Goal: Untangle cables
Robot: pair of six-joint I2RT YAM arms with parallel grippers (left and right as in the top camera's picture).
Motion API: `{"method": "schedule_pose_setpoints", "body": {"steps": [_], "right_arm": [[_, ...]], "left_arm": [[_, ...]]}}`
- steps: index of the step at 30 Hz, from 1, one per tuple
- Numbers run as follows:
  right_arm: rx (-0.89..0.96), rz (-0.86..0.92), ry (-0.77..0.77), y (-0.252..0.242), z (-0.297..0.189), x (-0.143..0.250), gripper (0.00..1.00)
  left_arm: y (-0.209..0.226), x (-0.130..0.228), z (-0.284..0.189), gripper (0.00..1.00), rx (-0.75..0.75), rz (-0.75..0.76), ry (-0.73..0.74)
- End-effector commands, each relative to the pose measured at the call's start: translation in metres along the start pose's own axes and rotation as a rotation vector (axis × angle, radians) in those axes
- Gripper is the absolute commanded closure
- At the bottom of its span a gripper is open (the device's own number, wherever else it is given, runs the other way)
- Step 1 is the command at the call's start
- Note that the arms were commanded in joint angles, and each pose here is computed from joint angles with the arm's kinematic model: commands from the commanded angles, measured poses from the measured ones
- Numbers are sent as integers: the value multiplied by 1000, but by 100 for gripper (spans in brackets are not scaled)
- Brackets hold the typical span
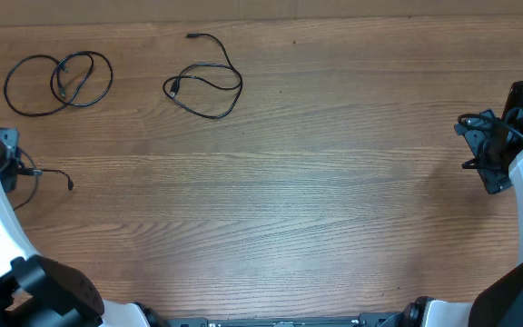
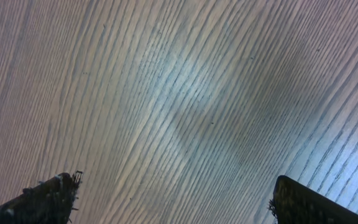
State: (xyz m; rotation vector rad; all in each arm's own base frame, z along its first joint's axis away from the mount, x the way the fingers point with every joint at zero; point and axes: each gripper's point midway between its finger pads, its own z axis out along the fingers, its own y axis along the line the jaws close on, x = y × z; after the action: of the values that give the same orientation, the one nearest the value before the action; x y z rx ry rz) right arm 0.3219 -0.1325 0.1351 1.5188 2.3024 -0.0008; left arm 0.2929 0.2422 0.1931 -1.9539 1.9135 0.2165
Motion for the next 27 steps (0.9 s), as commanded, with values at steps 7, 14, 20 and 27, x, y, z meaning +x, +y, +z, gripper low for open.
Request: {"method": "schedule_pose_setpoints", "body": {"steps": [7, 14, 20, 27], "right_arm": [[-18, 7, -21, 5, -6, -7, 0], [-18, 7, -21, 5, -6, -7, 0], [-18, 7, -21, 5, -6, -7, 0], [-18, 7, -21, 5, -6, -7, 0]], "left_arm": [[25, 28, 77, 45, -63, 10, -7], [6, 47, 74, 0, 49, 138, 108], [-23, 82, 51, 0, 238, 238, 324], [-27, 105, 44, 0, 250, 277, 383]]}}
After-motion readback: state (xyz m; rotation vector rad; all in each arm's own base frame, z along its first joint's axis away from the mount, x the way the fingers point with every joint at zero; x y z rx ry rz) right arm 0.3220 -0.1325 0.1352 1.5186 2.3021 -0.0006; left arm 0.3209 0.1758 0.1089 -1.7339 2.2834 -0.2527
